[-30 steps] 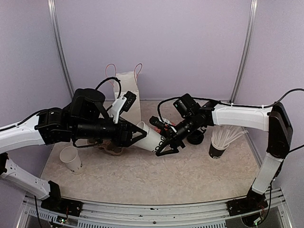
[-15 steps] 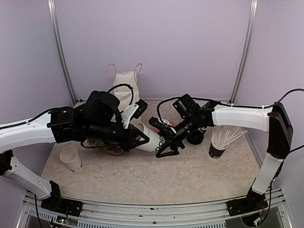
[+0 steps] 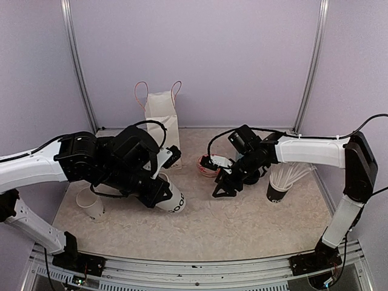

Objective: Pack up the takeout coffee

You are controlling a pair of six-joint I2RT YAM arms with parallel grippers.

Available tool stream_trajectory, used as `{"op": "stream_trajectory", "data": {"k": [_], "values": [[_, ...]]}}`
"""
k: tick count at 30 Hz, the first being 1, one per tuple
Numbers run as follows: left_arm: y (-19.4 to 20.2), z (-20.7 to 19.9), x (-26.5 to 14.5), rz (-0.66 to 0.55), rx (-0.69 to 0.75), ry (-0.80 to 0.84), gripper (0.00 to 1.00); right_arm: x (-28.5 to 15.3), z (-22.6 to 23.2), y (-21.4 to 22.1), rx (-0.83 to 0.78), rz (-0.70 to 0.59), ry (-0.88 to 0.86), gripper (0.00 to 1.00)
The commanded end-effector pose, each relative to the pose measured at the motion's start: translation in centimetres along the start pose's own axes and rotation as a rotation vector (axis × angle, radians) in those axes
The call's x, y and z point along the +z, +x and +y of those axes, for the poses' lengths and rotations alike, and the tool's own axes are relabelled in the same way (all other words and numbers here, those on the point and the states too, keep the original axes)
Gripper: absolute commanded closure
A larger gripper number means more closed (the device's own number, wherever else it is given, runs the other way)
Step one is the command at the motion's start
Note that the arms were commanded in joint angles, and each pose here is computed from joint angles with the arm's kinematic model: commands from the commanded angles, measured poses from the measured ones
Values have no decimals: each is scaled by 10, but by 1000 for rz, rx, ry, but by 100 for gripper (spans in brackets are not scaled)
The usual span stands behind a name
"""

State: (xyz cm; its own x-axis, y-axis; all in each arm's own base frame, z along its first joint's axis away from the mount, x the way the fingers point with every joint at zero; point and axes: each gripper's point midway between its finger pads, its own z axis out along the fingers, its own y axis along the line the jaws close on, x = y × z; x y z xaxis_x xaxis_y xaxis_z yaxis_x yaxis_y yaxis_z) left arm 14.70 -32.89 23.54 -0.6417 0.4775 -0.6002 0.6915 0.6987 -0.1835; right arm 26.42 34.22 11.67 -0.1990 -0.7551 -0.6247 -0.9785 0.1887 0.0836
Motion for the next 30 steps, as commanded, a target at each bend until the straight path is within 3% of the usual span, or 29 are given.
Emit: {"op": "stream_trajectory", "data": {"k": [1,7,15,24,30], "values": [[25,6,22,109,36,-106,100,-3,-42,23,47,114,213,37],[30,-12,56,162,120,-108,100,-5,-72,32,90,178,323,49],[31,-22,92,224,205,-153,97,-2,-102,57,149,294,408,52],[50,-21,125,316,252,-188,91,-10,-124,78,215,334,453,57],[49,-24,134,322,266,-187,79,-16,-128,81,223,339,469,58]]}}
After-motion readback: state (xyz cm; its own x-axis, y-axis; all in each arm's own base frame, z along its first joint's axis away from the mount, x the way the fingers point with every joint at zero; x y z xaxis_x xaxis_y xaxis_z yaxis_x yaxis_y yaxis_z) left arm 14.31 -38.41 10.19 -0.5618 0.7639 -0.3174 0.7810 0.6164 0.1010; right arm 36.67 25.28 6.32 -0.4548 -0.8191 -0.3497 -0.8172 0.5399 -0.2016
